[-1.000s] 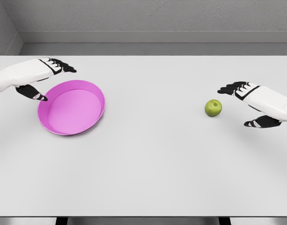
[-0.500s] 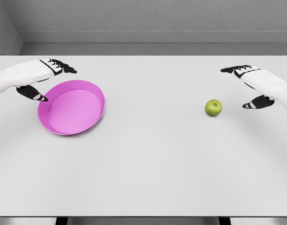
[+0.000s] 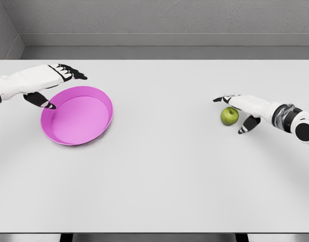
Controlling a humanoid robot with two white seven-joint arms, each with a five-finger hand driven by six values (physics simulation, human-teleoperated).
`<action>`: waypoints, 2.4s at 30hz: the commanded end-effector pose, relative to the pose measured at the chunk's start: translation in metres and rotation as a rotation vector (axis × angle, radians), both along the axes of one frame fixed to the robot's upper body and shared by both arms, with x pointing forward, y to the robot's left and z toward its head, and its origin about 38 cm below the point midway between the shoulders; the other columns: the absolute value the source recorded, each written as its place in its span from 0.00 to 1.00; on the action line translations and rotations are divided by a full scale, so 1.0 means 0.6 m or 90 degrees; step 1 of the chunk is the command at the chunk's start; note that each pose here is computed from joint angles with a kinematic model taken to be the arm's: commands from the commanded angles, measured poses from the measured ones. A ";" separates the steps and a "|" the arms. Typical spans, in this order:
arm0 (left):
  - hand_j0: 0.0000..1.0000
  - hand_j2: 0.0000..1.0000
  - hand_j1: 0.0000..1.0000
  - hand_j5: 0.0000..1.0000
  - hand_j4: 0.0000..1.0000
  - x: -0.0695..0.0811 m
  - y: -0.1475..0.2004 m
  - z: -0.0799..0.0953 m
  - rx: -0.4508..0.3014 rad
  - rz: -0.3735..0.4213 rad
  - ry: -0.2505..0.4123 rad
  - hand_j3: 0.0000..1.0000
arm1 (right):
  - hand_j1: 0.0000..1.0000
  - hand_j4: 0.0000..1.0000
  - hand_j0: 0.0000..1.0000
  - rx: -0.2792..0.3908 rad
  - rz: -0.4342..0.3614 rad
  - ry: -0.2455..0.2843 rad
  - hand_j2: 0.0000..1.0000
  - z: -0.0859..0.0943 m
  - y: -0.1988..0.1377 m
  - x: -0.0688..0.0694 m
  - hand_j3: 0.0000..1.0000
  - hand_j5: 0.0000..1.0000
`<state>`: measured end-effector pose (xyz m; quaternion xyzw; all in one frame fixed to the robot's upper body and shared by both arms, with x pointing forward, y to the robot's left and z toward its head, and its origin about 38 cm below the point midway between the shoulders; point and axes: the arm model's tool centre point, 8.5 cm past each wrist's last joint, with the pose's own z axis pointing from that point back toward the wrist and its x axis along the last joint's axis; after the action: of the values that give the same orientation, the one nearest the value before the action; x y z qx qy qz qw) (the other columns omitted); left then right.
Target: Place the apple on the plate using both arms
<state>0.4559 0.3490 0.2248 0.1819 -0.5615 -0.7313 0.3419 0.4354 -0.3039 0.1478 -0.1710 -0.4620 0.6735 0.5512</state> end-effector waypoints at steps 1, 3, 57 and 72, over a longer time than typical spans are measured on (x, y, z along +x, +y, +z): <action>1.00 1.00 1.00 1.00 1.00 0.001 0.002 0.002 -0.004 0.003 -0.001 1.00 | 1.00 1.00 1.00 -0.007 -0.002 0.021 1.00 -0.019 0.003 -0.003 1.00 1.00; 1.00 1.00 1.00 1.00 1.00 0.001 0.002 0.002 -0.004 0.003 -0.001 1.00 | 1.00 1.00 1.00 -0.007 -0.003 0.022 1.00 -0.019 0.003 -0.003 1.00 1.00; 1.00 1.00 1.00 1.00 1.00 -0.001 0.007 0.002 0.000 0.006 0.001 1.00 | 0.49 0.49 0.49 0.027 0.129 -0.053 0.49 0.081 0.099 -0.041 0.49 0.49; 1.00 1.00 1.00 1.00 1.00 -0.001 0.009 0.002 0.001 0.007 0.001 1.00 | 0.49 0.49 0.49 0.129 0.214 -0.060 0.49 0.080 0.237 -0.046 0.49 0.49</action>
<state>0.4550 0.3537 0.2254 0.1852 -0.5576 -0.7323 0.3444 0.4101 -0.1742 0.1975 -0.0798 -0.5669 0.6993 0.4282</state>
